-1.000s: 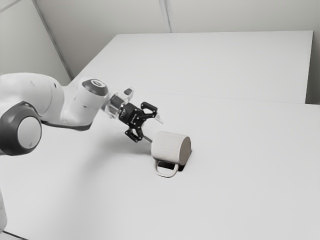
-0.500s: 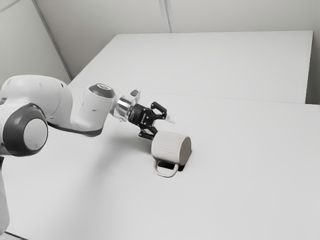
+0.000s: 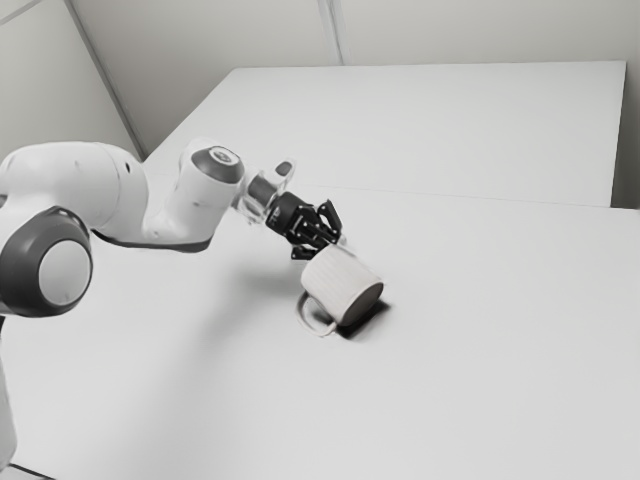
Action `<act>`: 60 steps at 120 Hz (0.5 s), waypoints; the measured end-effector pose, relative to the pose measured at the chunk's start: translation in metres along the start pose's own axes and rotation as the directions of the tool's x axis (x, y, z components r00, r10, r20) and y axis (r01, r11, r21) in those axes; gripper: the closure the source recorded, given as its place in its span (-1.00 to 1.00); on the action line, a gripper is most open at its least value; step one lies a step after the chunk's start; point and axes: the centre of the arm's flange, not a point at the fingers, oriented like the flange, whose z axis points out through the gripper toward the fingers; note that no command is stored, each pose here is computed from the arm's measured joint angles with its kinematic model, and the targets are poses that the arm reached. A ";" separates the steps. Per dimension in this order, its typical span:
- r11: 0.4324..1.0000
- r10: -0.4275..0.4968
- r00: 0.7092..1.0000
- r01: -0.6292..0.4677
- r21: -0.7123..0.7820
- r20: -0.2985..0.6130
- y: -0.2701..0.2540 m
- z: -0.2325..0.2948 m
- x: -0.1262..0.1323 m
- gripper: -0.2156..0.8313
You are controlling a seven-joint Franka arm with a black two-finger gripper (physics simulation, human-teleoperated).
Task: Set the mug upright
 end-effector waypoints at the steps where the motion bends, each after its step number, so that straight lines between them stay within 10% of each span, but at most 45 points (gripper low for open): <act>1: 1.000 0.010 1.000 -0.010 0.015 -0.001 0.003 -0.002 -0.001 0.79; 60: 0.634 0.312 0.946 -0.279 0.722 0.091 0.015 -0.038 -0.080 0.82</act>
